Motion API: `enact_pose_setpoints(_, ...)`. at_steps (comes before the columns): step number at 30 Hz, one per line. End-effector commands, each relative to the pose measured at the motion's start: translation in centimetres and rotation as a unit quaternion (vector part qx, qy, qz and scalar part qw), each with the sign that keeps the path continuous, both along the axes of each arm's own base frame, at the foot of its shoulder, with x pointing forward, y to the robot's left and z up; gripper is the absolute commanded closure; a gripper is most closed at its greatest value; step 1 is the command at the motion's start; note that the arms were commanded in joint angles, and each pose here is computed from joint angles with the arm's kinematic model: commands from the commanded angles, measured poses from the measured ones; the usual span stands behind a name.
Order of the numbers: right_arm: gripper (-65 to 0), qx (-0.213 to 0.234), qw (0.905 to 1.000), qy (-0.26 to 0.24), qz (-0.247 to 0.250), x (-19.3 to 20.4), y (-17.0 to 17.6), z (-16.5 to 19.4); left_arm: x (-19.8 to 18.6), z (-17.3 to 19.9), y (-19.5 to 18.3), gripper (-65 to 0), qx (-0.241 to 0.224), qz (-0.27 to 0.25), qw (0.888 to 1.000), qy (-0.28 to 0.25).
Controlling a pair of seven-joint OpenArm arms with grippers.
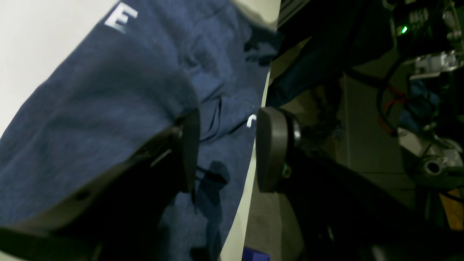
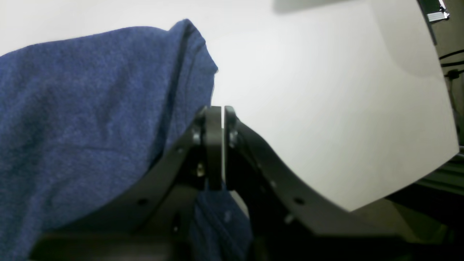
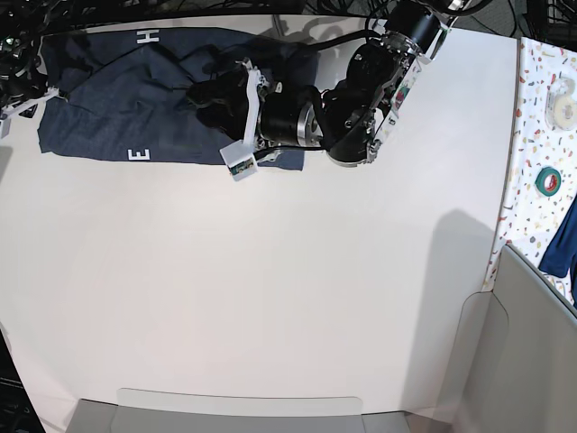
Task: Layout the t-shirt on the table in an organized manner, then fold the t-shirt properly
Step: 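Lift the strip end with the left gripper and fold it toward the strip center, then press and flatten the folded end with the left gripper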
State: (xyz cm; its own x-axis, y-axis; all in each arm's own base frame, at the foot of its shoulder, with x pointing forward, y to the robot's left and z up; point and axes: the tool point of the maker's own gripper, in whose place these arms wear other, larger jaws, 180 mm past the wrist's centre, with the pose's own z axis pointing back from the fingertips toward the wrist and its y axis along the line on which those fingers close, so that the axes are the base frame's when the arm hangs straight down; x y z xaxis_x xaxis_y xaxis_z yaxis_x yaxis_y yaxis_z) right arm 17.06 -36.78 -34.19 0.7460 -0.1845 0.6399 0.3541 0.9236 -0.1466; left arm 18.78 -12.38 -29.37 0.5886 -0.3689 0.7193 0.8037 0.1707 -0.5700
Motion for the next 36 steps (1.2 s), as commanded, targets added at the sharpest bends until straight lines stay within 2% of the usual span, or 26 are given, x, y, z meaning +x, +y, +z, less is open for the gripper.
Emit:
enact_pose_setpoints(1, 0.0, -0.010, 0.9999, -0.012, 0.005, 0.5, -0.4, 0.7, 0.6, 1.7, -0.6, -25.3, -0.028, 0.001, 1.000, -0.014)
enact_pose_setpoints(4, 0.0, -0.003, 1.0000, -0.009, 0.003, 0.4, -0.5, 0.2, 0.7, 1.8, -0.6, -24.6, -0.029, 0.002, 0.999, -0.016)
enact_pose_setpoints(7, 0.0, -0.004, 0.9999, -0.014, 0.001, 0.8, -0.6, 0.4, 2.1, 2.3, 0.0, -20.7, -0.030, 0.019, 0.999, -0.026)
enact_pose_setpoints(10, 0.0, -0.001, 0.9999, -0.016, 0.002, 0.8, -0.5, 0.3, 4.1, 1.8, 2.6, -13.6, -0.015, 0.060, 0.998, -0.027)
enact_pose_setpoints(13, 0.0, 0.000, 0.9999, -0.016, 0.002, 0.9, -0.4, 0.3, 5.2, 1.0, 4.8, -11.3, 0.005, 0.082, 0.996, -0.032)
enact_pose_setpoints(18, 0.0, -0.001, 0.9997, -0.024, 0.001, 1.5, -0.5, 0.6, 6.1, -0.7, 8.9, -8.8, 0.030, 0.140, 0.990, -0.014)
enact_pose_setpoints(21, 0.0, 0.001, 0.9997, -0.023, 0.001, 1.5, -0.5, 0.5, 6.2, -1.6, 10.7, -0.5, 0.038, 0.171, 0.985, -0.001)
enact_pose_setpoints(25, 0.0, 0.004, 0.9996, -0.028, 0.001, 1.8, -0.4, 0.5, 6.7, -3.4, 11.8, -0.1, 0.087, 0.200, 0.976, 0.000)
enact_pose_setpoints(27, 0.0, 0.004, 0.9996, -0.029, 0.001, 1.8, -0.4, 0.5, 6.8, -3.9, 11.5, 0.0, 0.101, 0.204, 0.974, -0.011)
enact_pose_setpoints(36, 0.0, 0.004, 0.9997, -0.025, 0.001, 1.7, -0.4, 0.5, 5.6, -4.2, 9.2, 0.0, 0.101, 0.169, 0.980, -0.023)
